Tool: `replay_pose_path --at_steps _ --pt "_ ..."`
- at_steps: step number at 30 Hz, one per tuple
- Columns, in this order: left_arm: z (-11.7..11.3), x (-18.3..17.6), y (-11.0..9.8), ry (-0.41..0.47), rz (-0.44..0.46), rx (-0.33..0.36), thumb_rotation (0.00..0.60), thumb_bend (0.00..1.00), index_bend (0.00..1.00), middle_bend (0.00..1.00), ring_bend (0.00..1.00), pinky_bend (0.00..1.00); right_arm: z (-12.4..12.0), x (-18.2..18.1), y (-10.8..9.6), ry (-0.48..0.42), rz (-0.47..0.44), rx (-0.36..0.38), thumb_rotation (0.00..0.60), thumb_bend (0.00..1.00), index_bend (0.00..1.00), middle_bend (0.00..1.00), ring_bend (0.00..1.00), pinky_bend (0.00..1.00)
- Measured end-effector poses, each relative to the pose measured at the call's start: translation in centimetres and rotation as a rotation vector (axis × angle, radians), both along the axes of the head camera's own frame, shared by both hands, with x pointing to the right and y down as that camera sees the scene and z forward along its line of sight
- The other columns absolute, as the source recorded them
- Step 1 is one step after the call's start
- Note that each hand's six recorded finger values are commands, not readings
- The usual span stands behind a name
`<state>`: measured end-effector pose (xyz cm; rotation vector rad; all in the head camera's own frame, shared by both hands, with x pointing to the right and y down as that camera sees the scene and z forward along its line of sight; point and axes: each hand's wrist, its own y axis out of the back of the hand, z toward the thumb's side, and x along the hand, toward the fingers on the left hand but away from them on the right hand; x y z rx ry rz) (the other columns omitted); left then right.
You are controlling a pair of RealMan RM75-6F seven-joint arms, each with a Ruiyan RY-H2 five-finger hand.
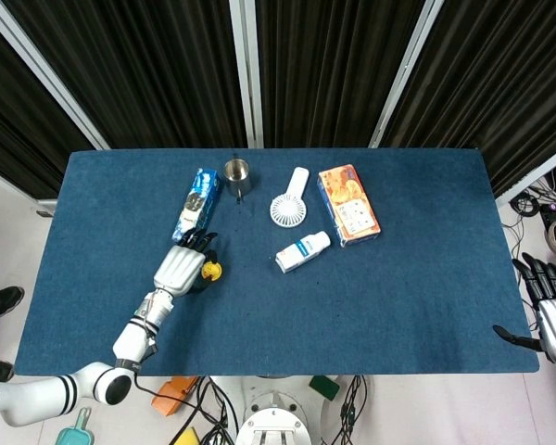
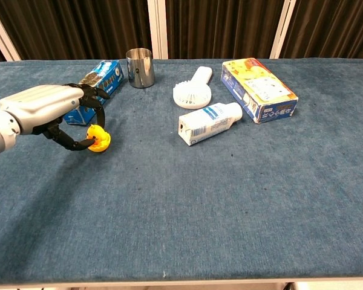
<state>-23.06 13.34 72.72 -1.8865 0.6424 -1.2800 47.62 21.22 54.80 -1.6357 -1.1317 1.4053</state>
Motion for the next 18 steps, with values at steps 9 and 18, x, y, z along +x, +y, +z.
replay_pose_path --at_steps 9,18 --pt "0.0 -0.2 0.2 -0.009 -0.001 -0.006 0.600 0.37 0.33 0.05 0.00 0.00 0.0 0.1 0.1 0.000 0.003 0.000 0.600 0.14 0.00 0.01 0.00 0.05" --pt "-2.9 -2.9 -0.6 -0.001 -0.069 0.074 0.600 0.35 0.27 0.05 0.00 0.00 -0.2 0.3 0.0 -0.001 0.008 0.005 0.600 0.14 0.00 0.01 0.00 0.05"
